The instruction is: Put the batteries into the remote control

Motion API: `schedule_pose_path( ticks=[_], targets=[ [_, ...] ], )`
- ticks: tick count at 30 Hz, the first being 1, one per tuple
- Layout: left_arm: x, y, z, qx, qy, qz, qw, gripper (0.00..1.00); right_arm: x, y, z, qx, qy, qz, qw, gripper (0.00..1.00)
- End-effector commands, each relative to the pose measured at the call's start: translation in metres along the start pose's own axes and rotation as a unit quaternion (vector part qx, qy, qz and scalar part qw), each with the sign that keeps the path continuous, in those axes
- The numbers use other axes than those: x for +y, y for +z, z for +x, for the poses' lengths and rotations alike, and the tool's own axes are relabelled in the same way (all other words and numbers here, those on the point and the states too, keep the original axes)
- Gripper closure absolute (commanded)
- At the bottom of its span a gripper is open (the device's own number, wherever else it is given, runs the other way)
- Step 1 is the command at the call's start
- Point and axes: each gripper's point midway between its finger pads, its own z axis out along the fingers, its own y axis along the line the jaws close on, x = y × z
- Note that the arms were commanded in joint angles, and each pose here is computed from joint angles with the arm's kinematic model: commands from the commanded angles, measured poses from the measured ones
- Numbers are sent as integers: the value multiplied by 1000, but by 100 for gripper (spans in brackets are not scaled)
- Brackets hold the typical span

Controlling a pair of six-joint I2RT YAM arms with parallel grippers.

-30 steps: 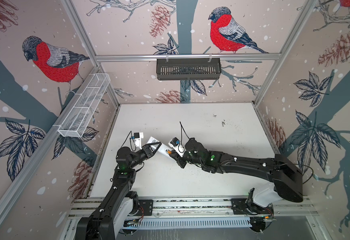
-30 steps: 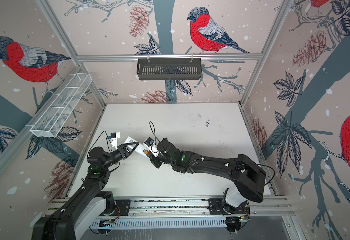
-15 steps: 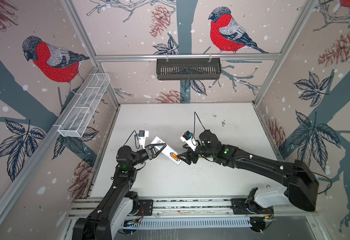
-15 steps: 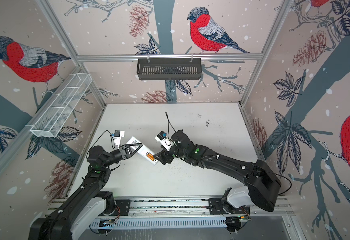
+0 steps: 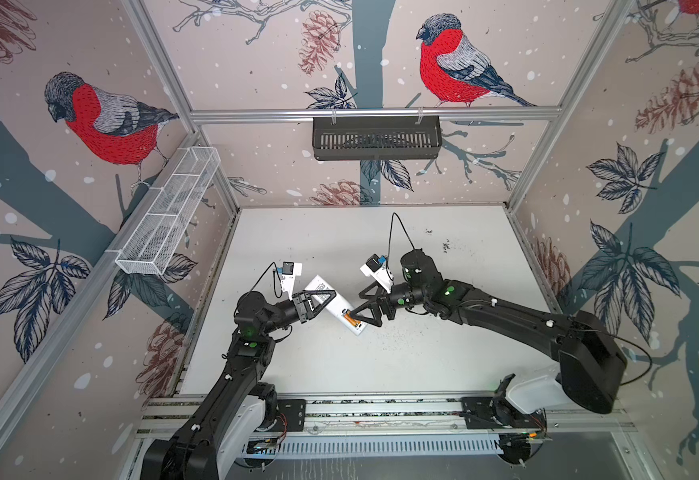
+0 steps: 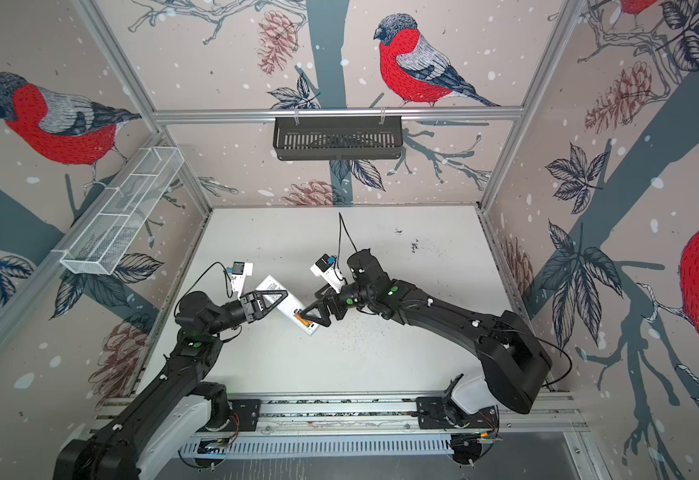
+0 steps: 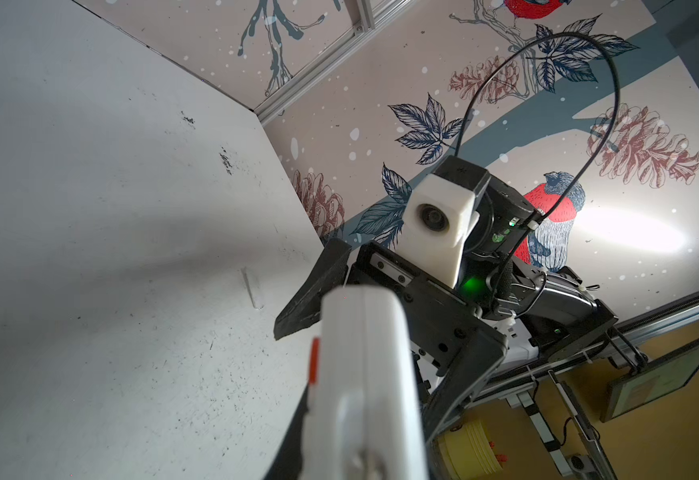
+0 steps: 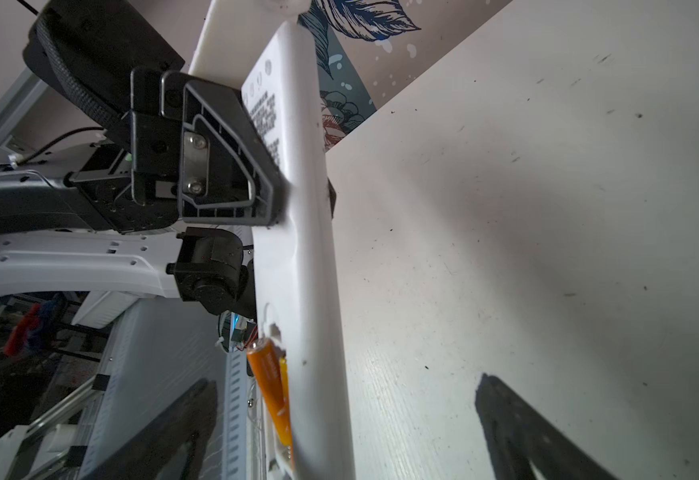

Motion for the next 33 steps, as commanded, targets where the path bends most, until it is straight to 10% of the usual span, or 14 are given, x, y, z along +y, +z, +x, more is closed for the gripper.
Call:
schedule_pose_path(
  ticks=[1,22,33],
  targets=[
    [-4,0,-3,-4,21,3,1000,100,12,5,-10,-8,26,-43,999,1],
    [-4,-1,-4,-9,29,-4,1000,100,6,26,5,6,76,-67,995,8],
    [-4,-1,-5,-11,34,-7,999,100,-5,31,19,18,93,-58,994,34]
  ],
)
